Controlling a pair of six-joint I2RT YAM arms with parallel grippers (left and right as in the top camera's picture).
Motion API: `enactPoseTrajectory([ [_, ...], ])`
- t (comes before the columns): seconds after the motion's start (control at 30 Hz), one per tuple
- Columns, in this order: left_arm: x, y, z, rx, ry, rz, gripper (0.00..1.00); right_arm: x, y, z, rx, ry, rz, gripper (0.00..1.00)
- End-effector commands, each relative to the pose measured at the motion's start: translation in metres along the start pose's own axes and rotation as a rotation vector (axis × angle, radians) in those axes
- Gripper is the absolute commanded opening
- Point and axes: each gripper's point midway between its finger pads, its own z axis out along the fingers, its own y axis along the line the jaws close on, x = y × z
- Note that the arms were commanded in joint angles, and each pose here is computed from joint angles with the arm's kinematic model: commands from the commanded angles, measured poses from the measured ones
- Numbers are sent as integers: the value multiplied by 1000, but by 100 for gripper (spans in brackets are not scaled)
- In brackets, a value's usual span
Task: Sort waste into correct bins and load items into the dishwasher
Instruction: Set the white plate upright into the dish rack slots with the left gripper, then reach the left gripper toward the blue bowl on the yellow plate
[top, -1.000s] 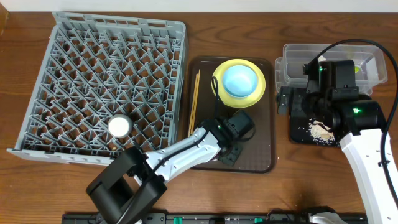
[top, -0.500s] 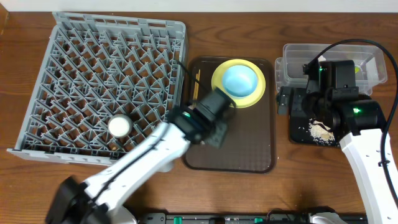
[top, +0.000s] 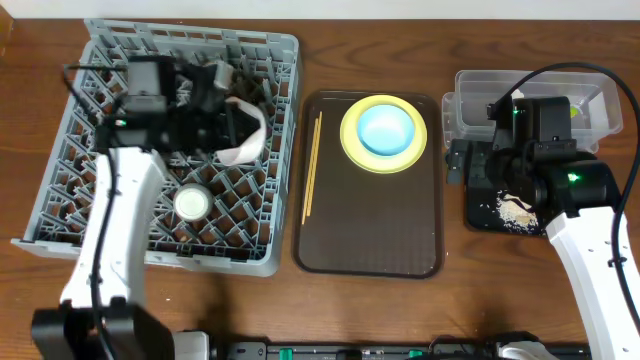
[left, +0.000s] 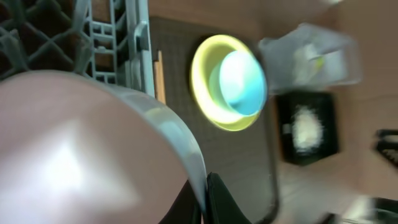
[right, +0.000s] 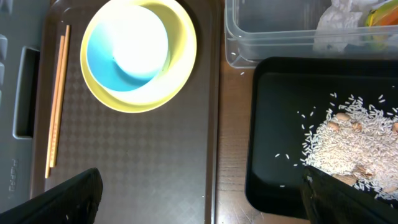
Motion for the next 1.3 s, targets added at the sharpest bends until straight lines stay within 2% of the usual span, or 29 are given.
enactPoseTrajectory([
  [0.0,-11,-12,-15,353,-10,-31,6,-1,-5,0,16,-1,16,99],
  [0.2,-23,31,-17,490,-35,-191,6,0,-6,0,17,4,17,99],
  [0.4,-28,73,-21,478,-78,-281,6,1,-6,0,18,6,17,99],
  [0.87,-29,91,-28,458,-103,-331,6,1,-6,0,18,6,17,99],
  [1.03,-26,90,-28,471,-51,-527,6,1,-6,0,18,6,17,99],
  [1.17,-27,91,-29,474,-34,-616,6,1,-6,0,18,7,17,99],
  [1.27,-25,107,-31,411,-34,-733,6,3,-6,0,19,13,17,99],
])
